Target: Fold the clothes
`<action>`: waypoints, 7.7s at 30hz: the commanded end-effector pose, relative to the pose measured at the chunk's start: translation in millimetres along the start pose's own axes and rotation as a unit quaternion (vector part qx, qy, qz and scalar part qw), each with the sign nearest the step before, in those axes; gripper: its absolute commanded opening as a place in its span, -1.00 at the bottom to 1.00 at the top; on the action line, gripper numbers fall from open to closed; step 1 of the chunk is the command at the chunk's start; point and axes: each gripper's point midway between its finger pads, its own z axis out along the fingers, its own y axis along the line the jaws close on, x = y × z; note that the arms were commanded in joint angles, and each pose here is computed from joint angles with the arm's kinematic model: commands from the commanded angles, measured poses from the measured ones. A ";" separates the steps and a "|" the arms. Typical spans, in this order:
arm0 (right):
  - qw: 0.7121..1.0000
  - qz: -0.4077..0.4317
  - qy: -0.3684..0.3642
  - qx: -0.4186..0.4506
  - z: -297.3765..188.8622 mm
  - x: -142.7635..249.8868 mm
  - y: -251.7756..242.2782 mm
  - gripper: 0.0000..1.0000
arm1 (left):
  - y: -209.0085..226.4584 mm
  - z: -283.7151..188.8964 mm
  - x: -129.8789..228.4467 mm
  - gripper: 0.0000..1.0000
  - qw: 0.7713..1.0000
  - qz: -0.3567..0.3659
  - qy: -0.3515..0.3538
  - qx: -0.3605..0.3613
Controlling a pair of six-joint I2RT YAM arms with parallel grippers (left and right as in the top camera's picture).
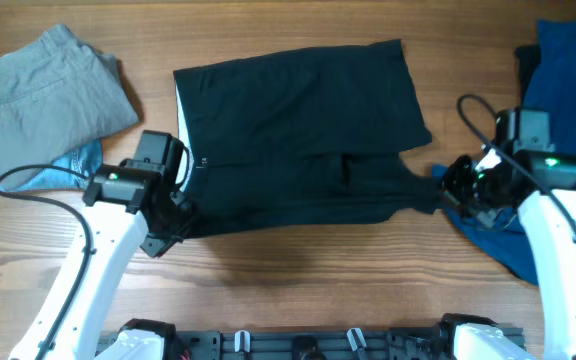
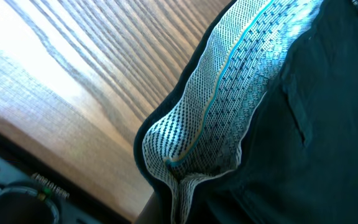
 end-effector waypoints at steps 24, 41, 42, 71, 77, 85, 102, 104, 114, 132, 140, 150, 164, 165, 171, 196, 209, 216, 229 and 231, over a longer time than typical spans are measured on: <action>0.948 -0.209 -0.237 -0.037 -15.2 -190.2 116.7 -0.92 | -99.5 -2.6 -91.8 -0.92 0.984 -0.056 -0.116 0.120; 0.923 -0.252 -0.275 -0.094 72.4 -219.4 192.6 -0.91 | -135.4 70.9 -156.1 -0.41 0.973 -0.124 -0.135 0.144; 0.925 -0.251 -0.270 -0.091 73.8 -218.0 190.9 -0.92 | -147.4 66.7 -158.0 -0.28 0.969 -0.119 -0.132 0.173; 0.939 -0.234 -0.248 -0.051 68.4 -214.7 162.0 -0.92 | -157.5 24.4 -111.1 -0.92 0.958 0.057 -0.013 0.282; 0.923 -0.253 -0.284 -0.060 26.9 -218.7 164.7 -0.92 | -73.8 34.2 -94.7 -0.92 0.993 -0.072 -0.006 0.098; 0.899 -0.257 -0.341 -0.097 16.3 -237.3 191.8 -0.92 | -91.3 35.6 -153.5 -0.92 0.976 -0.134 -0.126 0.120; 0.917 -0.281 -0.262 -0.103 96.9 -226.7 190.4 0.47 | -103.2 70.1 -183.8 0.47 0.975 -0.112 -0.151 0.120; 0.943 -0.273 -0.180 -0.064 118.1 -197.5 161.1 0.33 | -110.3 57.7 -186.2 0.72 0.973 -0.084 -0.142 0.159; 0.956 -0.293 -0.029 0.008 182.0 -120.3 79.6 -0.45 | -96.7 67.1 -69.0 1.00 0.985 0.043 0.081 0.146; 0.972 -0.134 -0.029 0.189 172.2 -130.7 -22.2 -0.77 | -139.8 146.1 -55.5 1.00 0.971 0.097 0.047 0.211; 0.977 -0.124 -0.001 0.173 145.6 -122.4 -8.5 -0.88 | -132.7 172.7 -24.2 -0.92 0.974 0.132 0.083 0.165; 0.922 -0.349 0.048 -0.162 68.6 -58.6 144.3 -0.91 | -97.9 84.6 -75.6 -0.92 0.986 0.150 0.012 0.065; 0.840 -0.443 0.240 -0.201 217.6 189.6 218.3 -0.92 | -166.1 -117.9 -44.1 -0.92 0.904 0.195 -0.005 0.380; 0.835 -0.450 0.233 -0.214 221.5 198.1 227.6 -0.92 | -167.2 -119.6 -44.7 -0.92 0.904 0.188 -0.005 0.383; 0.834 -0.471 0.182 -0.223 206.6 171.9 242.9 -0.90 | -166.8 -106.4 -45.6 -0.92 0.913 0.182 0.009 0.366; 0.937 -0.321 0.139 -0.012 183.8 28.3 57.3 -0.91 | -291.0 -35.0 61.7 -0.92 0.907 0.220 0.051 0.355; 0.958 -0.282 0.034 0.045 99.9 -46.8 63.8 -0.91 | -326.2 -37.2 -17.3 0.17 0.883 0.208 -0.060 0.416; 0.882 -0.391 0.045 -0.259 17.6 8.5 182.6 -0.89 | -313.3 5.5 -87.6 0.36 0.912 0.165 -0.166 0.337; 0.928 -0.318 0.189 -0.050 153.1 100.4 52.4 -0.89 | -231.4 150.6 -36.8 0.36 0.973 0.202 0.001 0.115; 0.940 -0.300 0.165 0.000 161.4 90.5 34.8 -0.88 | -192.6 154.8 -18.7 0.33 0.977 0.201 0.053 0.045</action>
